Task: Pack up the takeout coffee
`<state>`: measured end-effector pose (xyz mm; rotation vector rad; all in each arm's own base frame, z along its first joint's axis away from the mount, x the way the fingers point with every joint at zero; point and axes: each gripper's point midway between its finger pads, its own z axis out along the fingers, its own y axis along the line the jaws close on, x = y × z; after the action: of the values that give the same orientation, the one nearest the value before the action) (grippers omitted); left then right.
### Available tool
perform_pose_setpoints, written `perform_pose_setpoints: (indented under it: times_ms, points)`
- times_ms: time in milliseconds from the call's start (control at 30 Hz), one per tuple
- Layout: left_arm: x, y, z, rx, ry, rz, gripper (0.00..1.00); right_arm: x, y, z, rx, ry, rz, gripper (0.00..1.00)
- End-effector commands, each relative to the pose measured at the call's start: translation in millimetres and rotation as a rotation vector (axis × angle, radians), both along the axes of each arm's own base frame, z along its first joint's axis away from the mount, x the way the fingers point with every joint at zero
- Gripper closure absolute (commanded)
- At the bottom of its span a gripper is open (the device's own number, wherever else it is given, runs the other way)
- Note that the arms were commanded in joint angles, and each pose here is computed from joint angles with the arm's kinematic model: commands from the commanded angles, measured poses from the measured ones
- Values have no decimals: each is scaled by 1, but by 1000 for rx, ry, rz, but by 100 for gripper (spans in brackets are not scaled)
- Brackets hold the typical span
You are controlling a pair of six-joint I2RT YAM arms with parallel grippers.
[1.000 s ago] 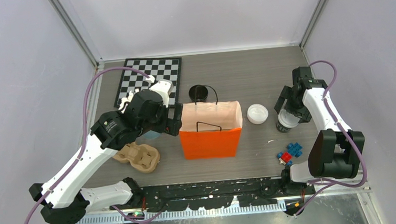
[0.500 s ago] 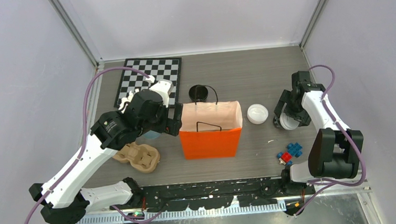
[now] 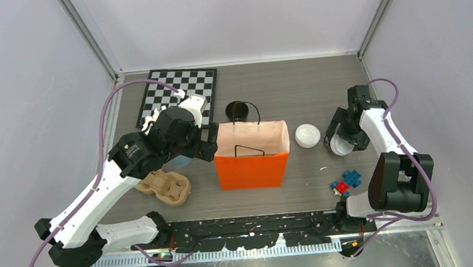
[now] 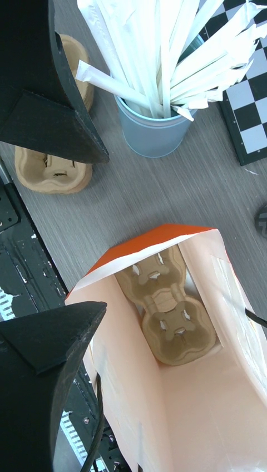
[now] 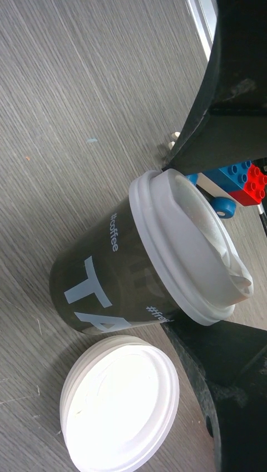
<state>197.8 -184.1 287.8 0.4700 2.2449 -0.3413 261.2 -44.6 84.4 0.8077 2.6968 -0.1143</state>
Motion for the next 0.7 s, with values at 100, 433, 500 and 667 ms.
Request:
perform_pose_setpoints:
  times_ms: [100, 433, 500, 667]
  points:
    - [8, -5, 14, -34, -46, 3, 5, 7, 6, 24, 32, -38, 20, 13]
    - [16, -2, 23, -45, -55, 23, 5, -25, 31, 43, 141, 27, 36, 16]
    - [17, -1, 25, -54, -51, 28, 5, -36, 42, 45, 169, 44, 51, 16]
    - [21, 1, 31, -120, -14, 58, 5, -66, 63, 51, 156, 103, 84, 16]
